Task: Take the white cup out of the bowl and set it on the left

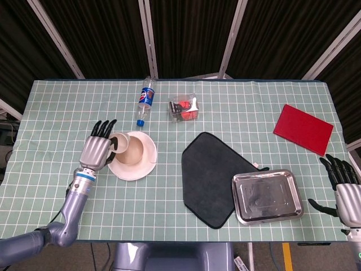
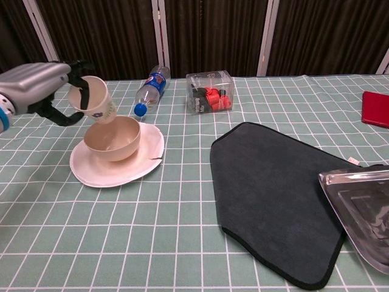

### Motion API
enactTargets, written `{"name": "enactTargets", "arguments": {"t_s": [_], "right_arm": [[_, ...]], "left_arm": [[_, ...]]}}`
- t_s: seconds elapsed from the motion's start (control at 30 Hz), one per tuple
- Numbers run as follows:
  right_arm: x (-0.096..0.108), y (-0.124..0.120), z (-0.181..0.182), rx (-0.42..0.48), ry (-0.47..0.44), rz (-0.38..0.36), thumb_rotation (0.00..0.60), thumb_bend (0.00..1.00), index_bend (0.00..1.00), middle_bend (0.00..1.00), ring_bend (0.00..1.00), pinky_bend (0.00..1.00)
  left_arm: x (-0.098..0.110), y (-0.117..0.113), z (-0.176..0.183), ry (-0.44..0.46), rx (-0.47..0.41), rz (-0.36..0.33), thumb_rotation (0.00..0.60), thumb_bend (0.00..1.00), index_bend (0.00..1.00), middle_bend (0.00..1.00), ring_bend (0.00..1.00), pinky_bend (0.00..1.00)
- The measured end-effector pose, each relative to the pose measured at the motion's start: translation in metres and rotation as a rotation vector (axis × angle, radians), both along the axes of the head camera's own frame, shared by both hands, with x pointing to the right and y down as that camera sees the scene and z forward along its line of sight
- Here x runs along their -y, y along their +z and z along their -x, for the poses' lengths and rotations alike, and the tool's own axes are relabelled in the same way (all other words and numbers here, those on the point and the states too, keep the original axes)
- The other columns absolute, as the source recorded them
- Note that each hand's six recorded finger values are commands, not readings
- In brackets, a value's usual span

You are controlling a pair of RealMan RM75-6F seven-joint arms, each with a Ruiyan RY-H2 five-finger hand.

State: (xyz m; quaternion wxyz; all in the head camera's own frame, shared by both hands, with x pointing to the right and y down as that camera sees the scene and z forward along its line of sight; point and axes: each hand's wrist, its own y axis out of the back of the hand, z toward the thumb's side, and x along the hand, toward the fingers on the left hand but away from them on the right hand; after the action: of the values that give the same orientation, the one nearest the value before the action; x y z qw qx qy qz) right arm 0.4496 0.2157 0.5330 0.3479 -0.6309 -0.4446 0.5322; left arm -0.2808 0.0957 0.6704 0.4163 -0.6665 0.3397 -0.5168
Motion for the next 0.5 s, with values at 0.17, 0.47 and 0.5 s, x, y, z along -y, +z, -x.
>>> {"name": "enactTargets", "arguments": {"t_s": [0.17,0.47,0.5], "right_arm": [[0.0,0.0,0.001,-0.005,-0.004,0.001,0.6,0.04,0.04,0.0,0.0,0.0],[-0.003,0.004,0.006,-0.019,-0.019,0.007,0.6,0.04,0.04,0.0,0.0,0.0],[-0.004,0.005,0.007,-0.021,-0.021,0.01,0.6,0.04,0.04,0.0,0.0,0.0]], "left_arm": [[0.0,-0.013,0.05,-0.061,0.056,-0.014,0.6,0.6,0.61,0.0,0.0,0.0],[-0.017,0.005,0.124,-0.194,0.14,0.101,0.6,0.6,0.6,0.0,0.0,0.0],[-0.02,0.009,0.129,-0.203,0.147,0.12,0.6,0.6,0.6,0.0,0.0,0.0]]}}
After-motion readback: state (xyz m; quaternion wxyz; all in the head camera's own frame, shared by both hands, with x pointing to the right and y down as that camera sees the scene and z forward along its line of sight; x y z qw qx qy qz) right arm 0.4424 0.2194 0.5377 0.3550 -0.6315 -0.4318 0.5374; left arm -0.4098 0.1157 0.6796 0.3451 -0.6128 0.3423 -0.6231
